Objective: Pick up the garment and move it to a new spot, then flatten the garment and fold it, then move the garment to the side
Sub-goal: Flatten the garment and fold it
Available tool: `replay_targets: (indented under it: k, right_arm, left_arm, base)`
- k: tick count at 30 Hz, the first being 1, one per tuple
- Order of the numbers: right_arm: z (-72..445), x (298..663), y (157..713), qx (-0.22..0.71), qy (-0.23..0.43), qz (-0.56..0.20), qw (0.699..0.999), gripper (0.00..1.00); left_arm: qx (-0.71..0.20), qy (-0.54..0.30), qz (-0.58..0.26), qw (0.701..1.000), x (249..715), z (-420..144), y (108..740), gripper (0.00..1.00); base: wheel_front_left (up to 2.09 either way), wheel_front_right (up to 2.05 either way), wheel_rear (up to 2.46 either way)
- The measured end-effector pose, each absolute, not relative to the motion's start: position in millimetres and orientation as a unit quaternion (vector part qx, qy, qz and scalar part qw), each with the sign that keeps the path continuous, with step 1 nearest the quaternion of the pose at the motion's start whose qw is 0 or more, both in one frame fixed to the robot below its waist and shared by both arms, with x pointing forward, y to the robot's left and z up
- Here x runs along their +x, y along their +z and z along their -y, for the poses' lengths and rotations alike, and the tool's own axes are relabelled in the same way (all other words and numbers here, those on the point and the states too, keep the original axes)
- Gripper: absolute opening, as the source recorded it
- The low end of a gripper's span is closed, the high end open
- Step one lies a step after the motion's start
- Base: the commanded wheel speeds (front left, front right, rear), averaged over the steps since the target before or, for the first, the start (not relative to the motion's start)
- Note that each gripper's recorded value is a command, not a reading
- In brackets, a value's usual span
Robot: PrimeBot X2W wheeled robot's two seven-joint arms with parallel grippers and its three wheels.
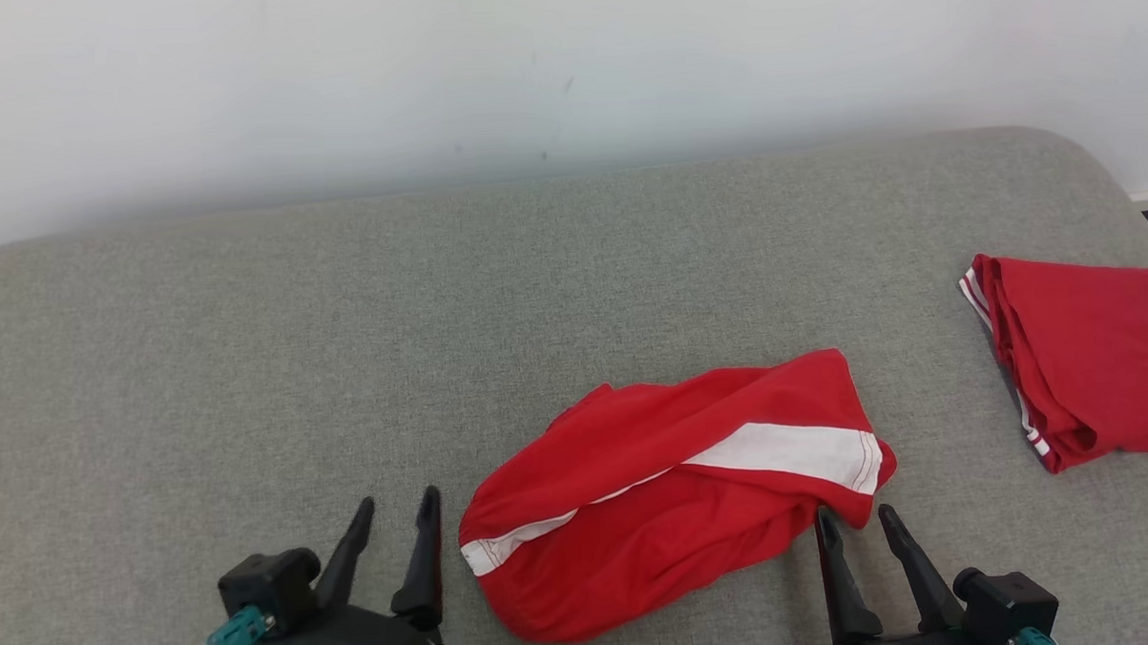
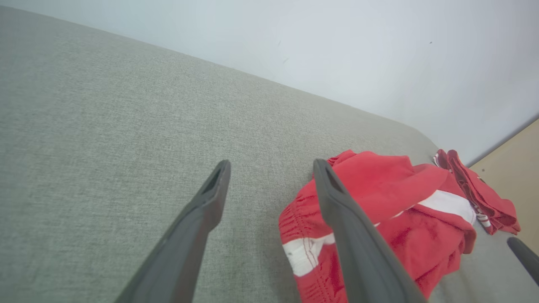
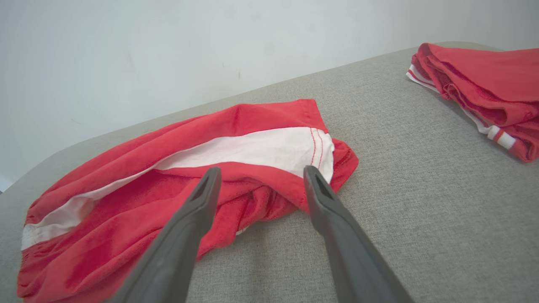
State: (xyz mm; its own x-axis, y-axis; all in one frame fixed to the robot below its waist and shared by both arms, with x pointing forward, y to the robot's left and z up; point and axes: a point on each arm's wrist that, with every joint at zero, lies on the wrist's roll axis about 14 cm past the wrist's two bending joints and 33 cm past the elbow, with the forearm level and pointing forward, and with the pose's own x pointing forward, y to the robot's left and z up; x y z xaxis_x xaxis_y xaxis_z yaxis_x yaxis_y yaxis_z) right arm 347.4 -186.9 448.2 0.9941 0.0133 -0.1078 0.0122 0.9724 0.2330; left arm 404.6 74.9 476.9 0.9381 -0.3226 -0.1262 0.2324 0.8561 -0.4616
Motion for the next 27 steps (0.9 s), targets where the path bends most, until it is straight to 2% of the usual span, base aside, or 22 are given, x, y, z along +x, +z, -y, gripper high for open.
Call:
replay_targets:
  k: [7,11,14,19,27]
  right_arm:
    - [189.4,345.7,449.2,0.118,-0.003,-0.052,0.992,1.00]
    - [190.4,346.8,450.7,0.117,-0.004,-0.048,0.992,1.00]
    - [191.3,348.0,452.5,0.115,-0.004,-0.045,0.992,1.00]
    - [191.4,346.1,457.1,0.112,-0.003,-0.038,0.993,1.00]
    - [190.7,339.5,462.6,0.110,0.000,-0.031,0.993,1.00]
  left_arm:
    - [-0.153,-0.096,-0.070,0.981,399.7,-107.8,472.3,1.00]
    - [-0.122,-0.049,0.001,0.991,401.5,-134.6,504.1,1.00]
    - [-0.096,-0.016,0.022,0.995,389.1,-154.5,508.0,1.00]
    - [-0.062,0.008,0.033,0.998,363.5,-172.8,506.1,1.00]
    - [-0.037,-0.005,0.015,0.999,335.0,-175.7,491.0,1.00]
  base:
    - [0.00,0.00,0.00]
    - [0.00,0.00,0.00]
    - [0.00,0.00,0.00]
    - [0.00,0.00,0.00]
    - [0.00,0.00,0.00]
